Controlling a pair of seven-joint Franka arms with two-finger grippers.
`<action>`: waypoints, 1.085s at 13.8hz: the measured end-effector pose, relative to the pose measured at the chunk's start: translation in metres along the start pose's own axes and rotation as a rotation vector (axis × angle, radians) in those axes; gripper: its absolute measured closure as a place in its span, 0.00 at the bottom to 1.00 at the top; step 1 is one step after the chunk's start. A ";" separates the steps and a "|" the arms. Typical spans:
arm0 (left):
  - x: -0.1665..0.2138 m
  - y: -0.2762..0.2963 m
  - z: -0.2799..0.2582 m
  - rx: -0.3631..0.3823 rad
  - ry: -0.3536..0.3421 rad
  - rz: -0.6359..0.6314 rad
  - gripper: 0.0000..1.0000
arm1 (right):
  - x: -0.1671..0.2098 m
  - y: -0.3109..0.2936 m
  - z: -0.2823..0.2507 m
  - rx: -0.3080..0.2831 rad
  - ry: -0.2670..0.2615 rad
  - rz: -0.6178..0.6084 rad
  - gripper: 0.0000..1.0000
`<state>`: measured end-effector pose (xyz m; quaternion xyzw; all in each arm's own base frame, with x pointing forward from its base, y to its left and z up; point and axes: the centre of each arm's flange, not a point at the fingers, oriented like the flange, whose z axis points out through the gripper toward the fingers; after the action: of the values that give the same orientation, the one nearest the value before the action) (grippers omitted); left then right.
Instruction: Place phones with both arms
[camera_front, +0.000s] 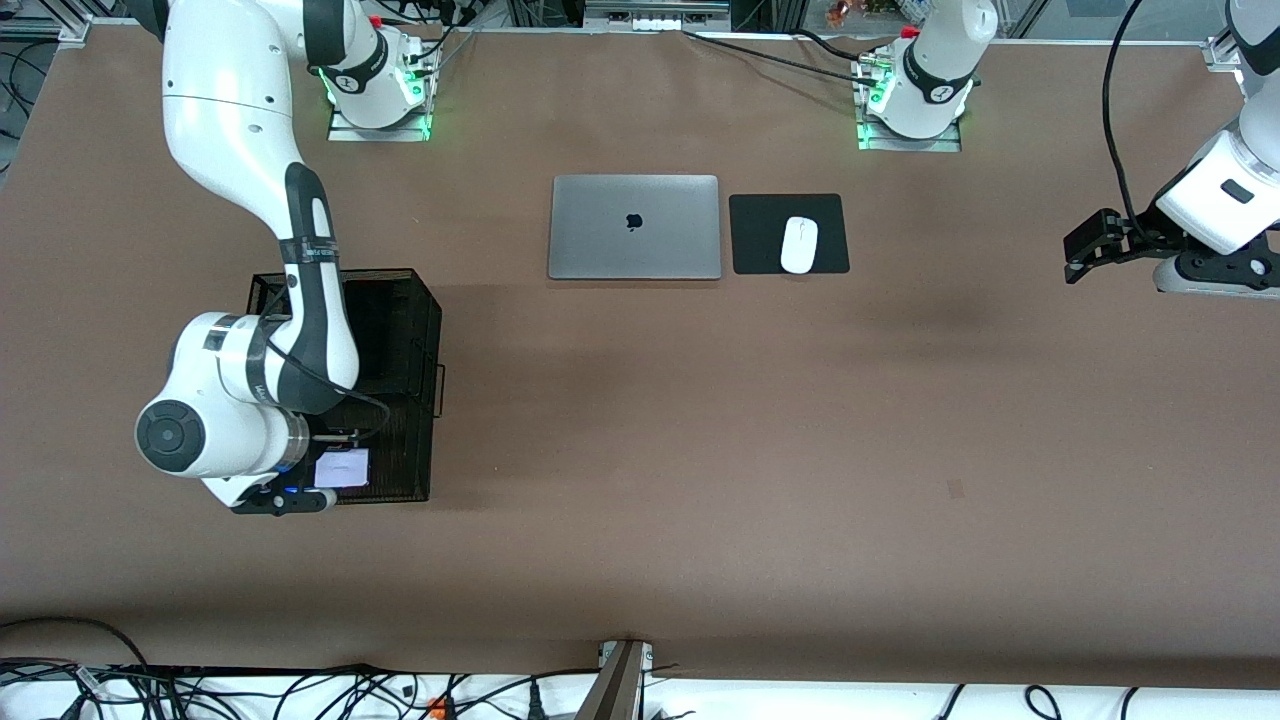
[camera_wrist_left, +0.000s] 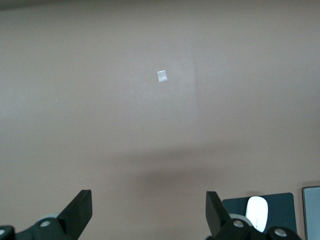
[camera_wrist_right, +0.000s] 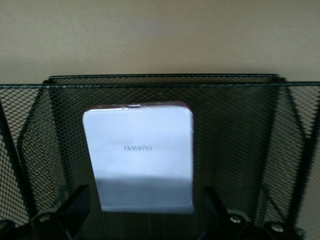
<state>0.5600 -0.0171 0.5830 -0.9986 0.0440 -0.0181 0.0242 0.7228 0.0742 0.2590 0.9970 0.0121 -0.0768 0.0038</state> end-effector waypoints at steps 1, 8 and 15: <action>0.000 0.000 0.000 0.000 0.000 0.000 0.00 | 0.000 0.007 -0.012 -0.001 0.013 0.007 0.00; 0.000 0.004 -0.001 0.000 0.001 0.007 0.00 | -0.054 0.029 -0.168 0.014 0.023 -0.013 0.00; 0.001 0.014 -0.001 0.000 0.000 0.025 0.00 | -0.139 0.034 -0.233 -0.068 0.003 -0.024 0.00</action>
<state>0.5592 -0.0312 0.5838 -0.9980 0.0564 -0.0181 0.0242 0.6222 0.0387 0.5102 0.9961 0.0266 -0.0751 0.0366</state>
